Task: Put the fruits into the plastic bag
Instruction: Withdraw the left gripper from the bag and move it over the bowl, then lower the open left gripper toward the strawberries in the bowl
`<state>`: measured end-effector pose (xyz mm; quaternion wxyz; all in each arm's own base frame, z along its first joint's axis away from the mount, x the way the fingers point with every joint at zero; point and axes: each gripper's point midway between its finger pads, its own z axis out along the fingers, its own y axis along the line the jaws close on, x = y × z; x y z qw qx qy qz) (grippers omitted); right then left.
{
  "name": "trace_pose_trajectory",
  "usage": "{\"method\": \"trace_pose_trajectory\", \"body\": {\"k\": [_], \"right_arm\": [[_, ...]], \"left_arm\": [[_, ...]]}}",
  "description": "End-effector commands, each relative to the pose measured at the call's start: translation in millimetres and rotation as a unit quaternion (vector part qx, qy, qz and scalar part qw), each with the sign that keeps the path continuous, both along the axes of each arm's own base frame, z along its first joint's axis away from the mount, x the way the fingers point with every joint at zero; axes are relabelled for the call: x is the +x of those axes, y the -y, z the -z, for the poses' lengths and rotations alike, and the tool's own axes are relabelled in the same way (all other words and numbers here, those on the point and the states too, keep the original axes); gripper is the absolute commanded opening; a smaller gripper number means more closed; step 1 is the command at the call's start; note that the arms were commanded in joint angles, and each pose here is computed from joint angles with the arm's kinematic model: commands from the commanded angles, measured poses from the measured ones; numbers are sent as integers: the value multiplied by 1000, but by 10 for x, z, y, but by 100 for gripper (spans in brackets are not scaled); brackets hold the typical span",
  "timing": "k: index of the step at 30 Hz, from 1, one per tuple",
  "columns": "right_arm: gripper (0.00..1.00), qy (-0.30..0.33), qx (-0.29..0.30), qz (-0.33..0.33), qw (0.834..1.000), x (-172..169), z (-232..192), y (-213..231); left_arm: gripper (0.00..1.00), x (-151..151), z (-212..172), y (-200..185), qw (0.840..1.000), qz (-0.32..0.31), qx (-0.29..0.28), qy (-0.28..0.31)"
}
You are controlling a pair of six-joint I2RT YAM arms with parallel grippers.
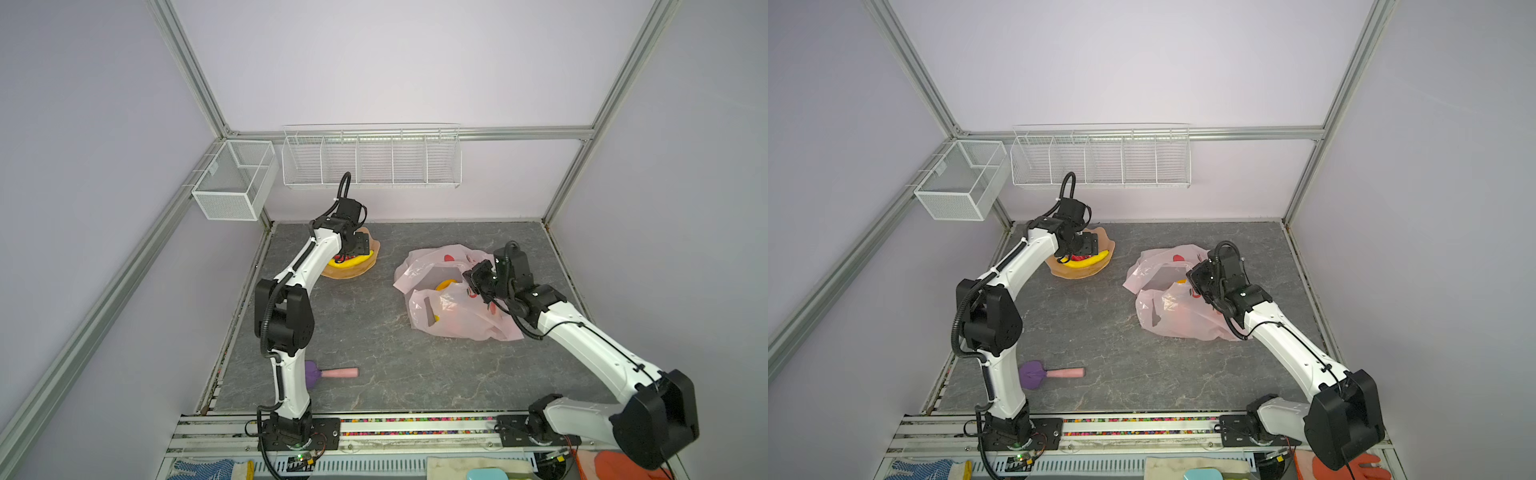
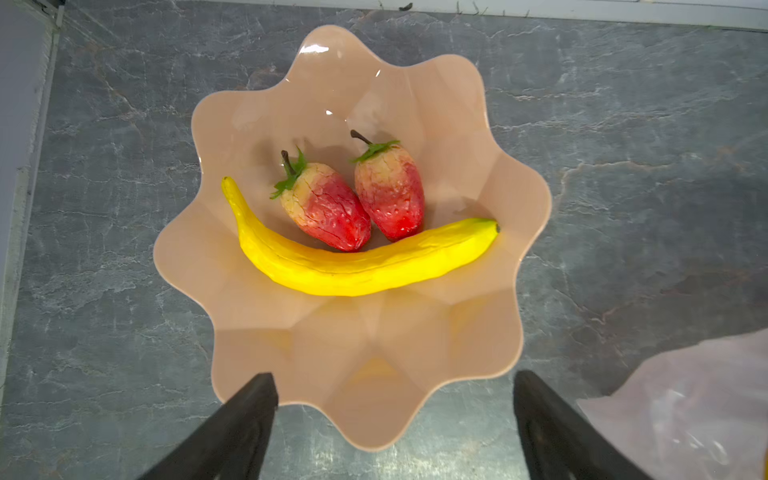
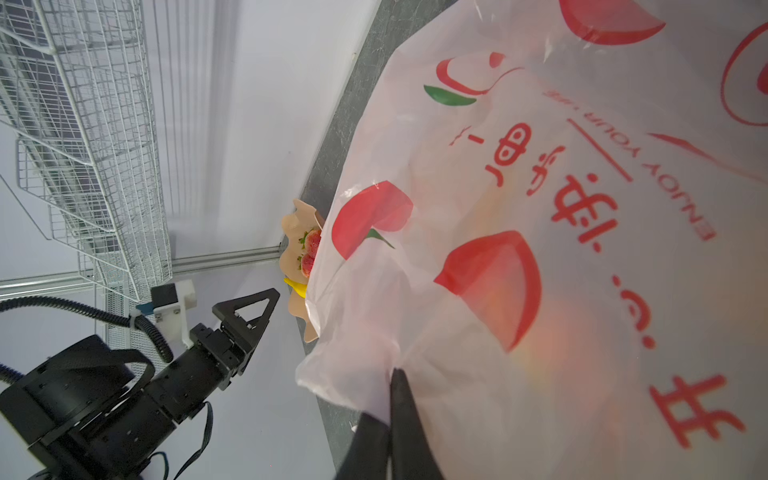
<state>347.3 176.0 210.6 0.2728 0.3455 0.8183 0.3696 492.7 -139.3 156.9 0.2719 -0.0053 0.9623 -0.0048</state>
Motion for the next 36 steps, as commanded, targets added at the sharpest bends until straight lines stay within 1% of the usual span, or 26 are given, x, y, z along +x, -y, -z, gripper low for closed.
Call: {"method": "trace_pose_trajectory", "body": {"k": [1, 4, 10, 18, 24, 26, 36], "right_arm": [[6, 5, 0, 0, 1000, 54, -63, -15], [6, 6, 1, -1, 1000, 60, -70, -17], [6, 2, -2, -1, 1000, 60, -64, -15], [6, -3, -4, 0, 1000, 50, -57, -4], [6, -7, -8, -1, 1000, 32, -44, 8], [6, -8, -8, 0, 1000, 32, -40, 12], [6, -8, -11, 3, 1000, 10, -41, 35]], "left_arm": [[85, 111, 53, 51, 999, -18, -35, -9], [83, 270, 149, 49, 998, -32, -49, -13], [79, 536, 347, 56, 998, -42, -47, -21], [77, 751, 606, -6, 997, -53, -52, -29], [75, 851, 752, 74, 996, -29, -78, -28], [74, 861, 818, 80, 996, -30, -82, -32], [69, 839, 1100, -35, 996, -50, -58, -50]]}}
